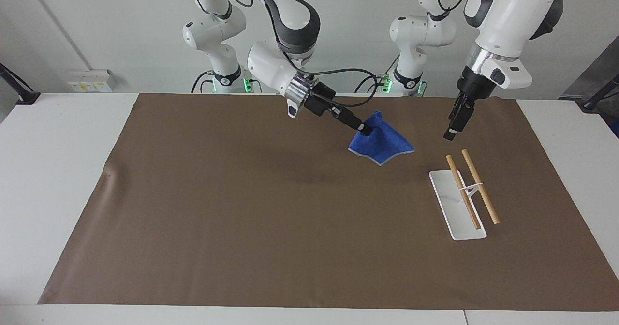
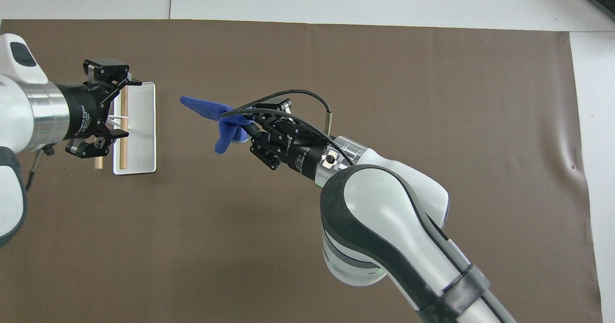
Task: Right arm passes towel to left arm to hang
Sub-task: 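Grasp the towel with the left gripper beside the right gripper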
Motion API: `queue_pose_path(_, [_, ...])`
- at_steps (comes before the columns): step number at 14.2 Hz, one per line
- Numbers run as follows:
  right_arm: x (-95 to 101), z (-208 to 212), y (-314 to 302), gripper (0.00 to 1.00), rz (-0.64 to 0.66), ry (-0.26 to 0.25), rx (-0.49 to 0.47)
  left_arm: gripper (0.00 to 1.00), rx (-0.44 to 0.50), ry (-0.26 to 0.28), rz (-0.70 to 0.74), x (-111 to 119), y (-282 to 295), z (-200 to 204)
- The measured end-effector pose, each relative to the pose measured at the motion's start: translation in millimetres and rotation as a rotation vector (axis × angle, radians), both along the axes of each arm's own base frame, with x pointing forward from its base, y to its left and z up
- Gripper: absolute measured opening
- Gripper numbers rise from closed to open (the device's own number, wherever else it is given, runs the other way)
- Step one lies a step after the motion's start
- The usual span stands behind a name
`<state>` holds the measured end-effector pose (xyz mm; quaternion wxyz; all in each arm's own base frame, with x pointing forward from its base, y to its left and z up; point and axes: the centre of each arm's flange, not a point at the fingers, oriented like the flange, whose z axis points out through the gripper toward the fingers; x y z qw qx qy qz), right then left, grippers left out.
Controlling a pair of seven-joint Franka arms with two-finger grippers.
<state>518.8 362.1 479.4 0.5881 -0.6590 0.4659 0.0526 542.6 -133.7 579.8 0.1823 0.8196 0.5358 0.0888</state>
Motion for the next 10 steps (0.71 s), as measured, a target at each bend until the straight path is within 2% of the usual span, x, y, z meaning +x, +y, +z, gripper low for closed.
queue_pose_path(1, [0.1, 0, 0, 0.14, -0.002, 0.000, -0.001, 1.00, -0.024, -0.022, 0.034, -3, -12, -8])
queue_pose_path(4, [0.4, -1, -1, 0.14, -0.007, 0.000, -0.004, 1.00, -0.067, -0.043, 0.063, -14, -45, -10])
queue_pose_path(10, [-1.1, -1, 2, 0.14, -0.002, 0.000, -0.004, 1.00, -0.120, -0.092, 0.068, -19, -69, -8])
